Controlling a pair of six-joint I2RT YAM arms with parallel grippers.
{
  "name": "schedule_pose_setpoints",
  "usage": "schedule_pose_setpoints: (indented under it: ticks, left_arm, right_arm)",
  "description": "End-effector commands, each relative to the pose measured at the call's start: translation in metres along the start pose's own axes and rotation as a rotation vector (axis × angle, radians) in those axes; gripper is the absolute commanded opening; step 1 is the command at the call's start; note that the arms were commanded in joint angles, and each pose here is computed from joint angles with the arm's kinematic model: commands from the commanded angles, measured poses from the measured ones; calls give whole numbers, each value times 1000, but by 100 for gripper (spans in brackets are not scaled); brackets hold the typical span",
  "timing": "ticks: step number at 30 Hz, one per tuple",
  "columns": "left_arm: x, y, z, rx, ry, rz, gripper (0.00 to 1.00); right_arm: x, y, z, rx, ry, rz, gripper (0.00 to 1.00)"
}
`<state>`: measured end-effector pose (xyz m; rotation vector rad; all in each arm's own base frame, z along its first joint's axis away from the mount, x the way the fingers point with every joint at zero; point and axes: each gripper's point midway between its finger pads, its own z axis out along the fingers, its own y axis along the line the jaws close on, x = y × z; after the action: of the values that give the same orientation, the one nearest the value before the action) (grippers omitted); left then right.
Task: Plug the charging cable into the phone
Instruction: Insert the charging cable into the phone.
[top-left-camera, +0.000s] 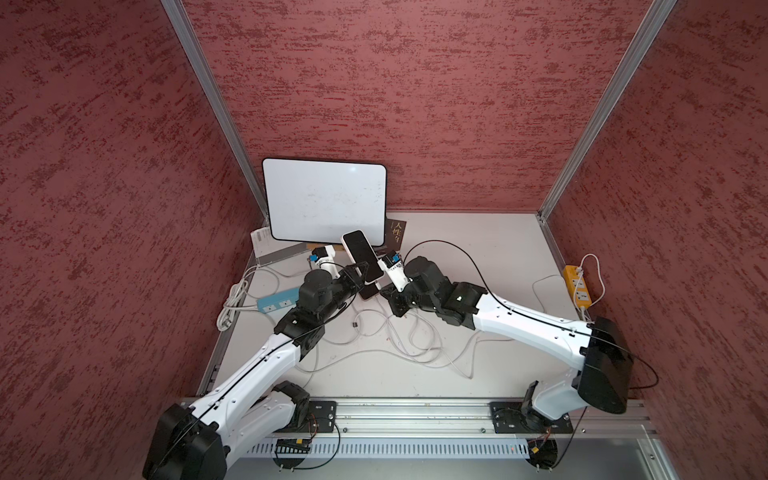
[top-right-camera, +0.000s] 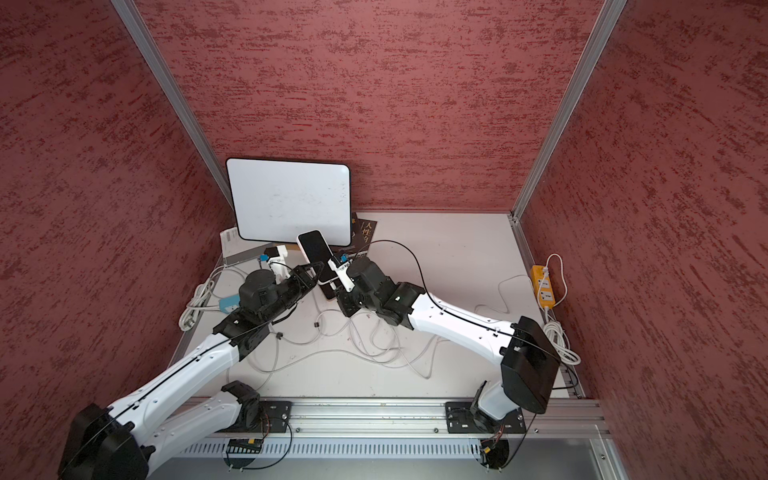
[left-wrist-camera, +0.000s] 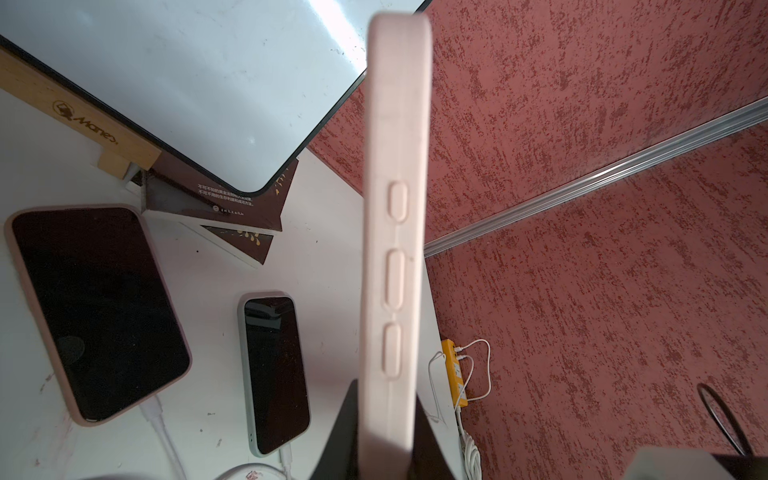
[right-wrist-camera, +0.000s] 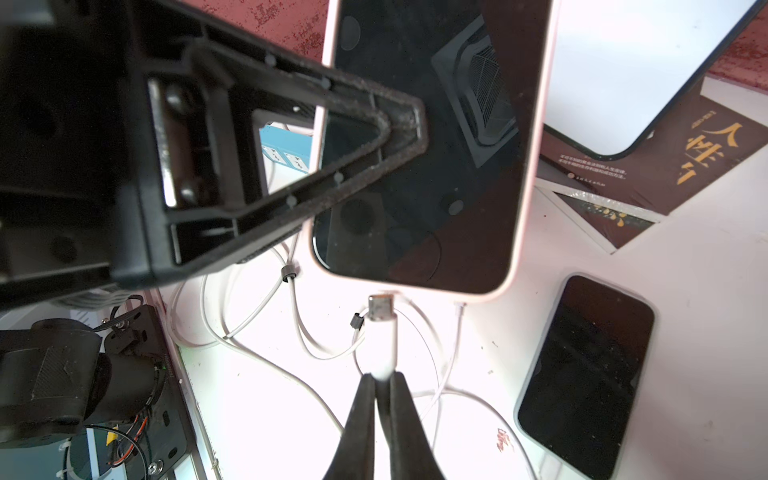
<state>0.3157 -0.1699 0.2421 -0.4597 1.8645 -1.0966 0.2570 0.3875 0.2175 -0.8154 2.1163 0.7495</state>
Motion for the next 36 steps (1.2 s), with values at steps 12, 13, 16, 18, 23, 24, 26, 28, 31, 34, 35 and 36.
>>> schedule_pose_setpoints:
  ticks: [12,13,16,18,23,24,26,28,31,34,35,36]
  left_arm:
    - [-17,-30,-11,100,-64,35,0]
    - [-17,-30,-11,101,-64,35,0]
    - [-17,-31,-11,103,-63,35,0]
    - [-17,-31,-11,102,-63,35,0]
    - [-17,-31,-12,102,-65,32,0]
    - [-18,-31,-12,102,-65,33,0]
    - [-18,-31,-11,100,-64,35,0]
    - [-18,-32,-11,102,-62,35,0]
    - [-18,-32,-11,103,-62,35,0]
    - [-17,-33,-11,106,-61,36,0]
    - [-17,-33,-12,108,-58,36,0]
    - [-16,-34,-12,110,-55,37,0]
  right_arm:
    - [-10,13,-2,-57,-34,-4,0]
    - [-9,13,-3,-55,-34,-6,0]
    - [-9,12,-3,-53,-33,-6,0]
    - [-10,12,-3,-50,-34,-5,0]
    - [-8,15,-1,-69,-26,-12,0]
    - [-6,17,-1,-80,-20,-17,0]
    - [-4,18,-2,-88,-17,-20,0]
    - [-3,16,-2,-77,-16,-23,0]
    - [-3,13,-3,-64,-15,-25,0]
    - [-3,12,-2,-57,-10,-30,0]
    - [-3,11,-2,-51,-8,-32,0]
    - [-3,9,-2,-43,-11,-32,0]
